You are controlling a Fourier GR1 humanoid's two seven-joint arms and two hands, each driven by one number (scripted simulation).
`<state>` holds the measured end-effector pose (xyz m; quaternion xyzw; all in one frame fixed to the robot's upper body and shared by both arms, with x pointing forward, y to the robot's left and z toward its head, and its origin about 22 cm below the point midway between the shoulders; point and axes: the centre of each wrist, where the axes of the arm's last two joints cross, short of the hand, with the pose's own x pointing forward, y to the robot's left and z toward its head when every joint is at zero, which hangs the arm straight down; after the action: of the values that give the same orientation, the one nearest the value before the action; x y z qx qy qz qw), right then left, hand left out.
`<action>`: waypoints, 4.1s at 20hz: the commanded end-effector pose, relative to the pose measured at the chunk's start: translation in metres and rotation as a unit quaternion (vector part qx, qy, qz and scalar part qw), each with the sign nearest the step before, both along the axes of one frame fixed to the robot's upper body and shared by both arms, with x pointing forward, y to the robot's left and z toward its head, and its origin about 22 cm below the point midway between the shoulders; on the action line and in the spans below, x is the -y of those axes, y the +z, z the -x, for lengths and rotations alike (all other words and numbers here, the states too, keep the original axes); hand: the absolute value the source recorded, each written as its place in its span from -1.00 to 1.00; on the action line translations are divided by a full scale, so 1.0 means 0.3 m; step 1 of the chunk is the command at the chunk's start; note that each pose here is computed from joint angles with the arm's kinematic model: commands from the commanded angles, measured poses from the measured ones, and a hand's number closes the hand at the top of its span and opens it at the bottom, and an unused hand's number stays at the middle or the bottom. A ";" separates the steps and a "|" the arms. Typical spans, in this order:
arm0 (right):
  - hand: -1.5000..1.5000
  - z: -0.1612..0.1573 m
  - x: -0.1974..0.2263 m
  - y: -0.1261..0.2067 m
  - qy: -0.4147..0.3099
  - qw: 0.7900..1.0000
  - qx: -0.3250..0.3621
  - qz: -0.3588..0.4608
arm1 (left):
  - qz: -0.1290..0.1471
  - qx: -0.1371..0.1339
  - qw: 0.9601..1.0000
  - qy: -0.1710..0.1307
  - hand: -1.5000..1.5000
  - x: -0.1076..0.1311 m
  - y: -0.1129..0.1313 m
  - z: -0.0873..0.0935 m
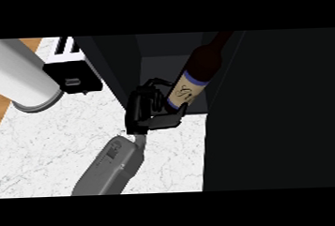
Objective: Pick up the wine, place it into the cabinet and close the cabinet
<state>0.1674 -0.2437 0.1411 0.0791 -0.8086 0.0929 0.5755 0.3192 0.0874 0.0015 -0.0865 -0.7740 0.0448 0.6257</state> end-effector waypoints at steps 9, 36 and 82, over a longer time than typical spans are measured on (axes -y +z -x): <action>-1.00 -0.017 0.011 0.032 0.002 1.000 0.001 0.001 | 0.007 -0.034 0.999 0.018 1.00 -0.027 -0.156 -0.017; -1.00 -0.034 -0.003 0.009 0.018 1.000 -0.002 -0.014 | 0.081 -0.047 0.996 0.008 1.00 -0.039 -0.084 -0.223; -1.00 -0.021 -0.037 -0.023 0.003 1.000 -0.004 0.005 | 0.044 0.041 0.998 0.022 -1.00 -0.080 -0.146 -0.163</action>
<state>0.1726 -0.2368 0.1434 0.0813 -0.8085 0.0962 0.5748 0.3832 0.0981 -0.0277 -0.1132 -0.7905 0.0830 0.5962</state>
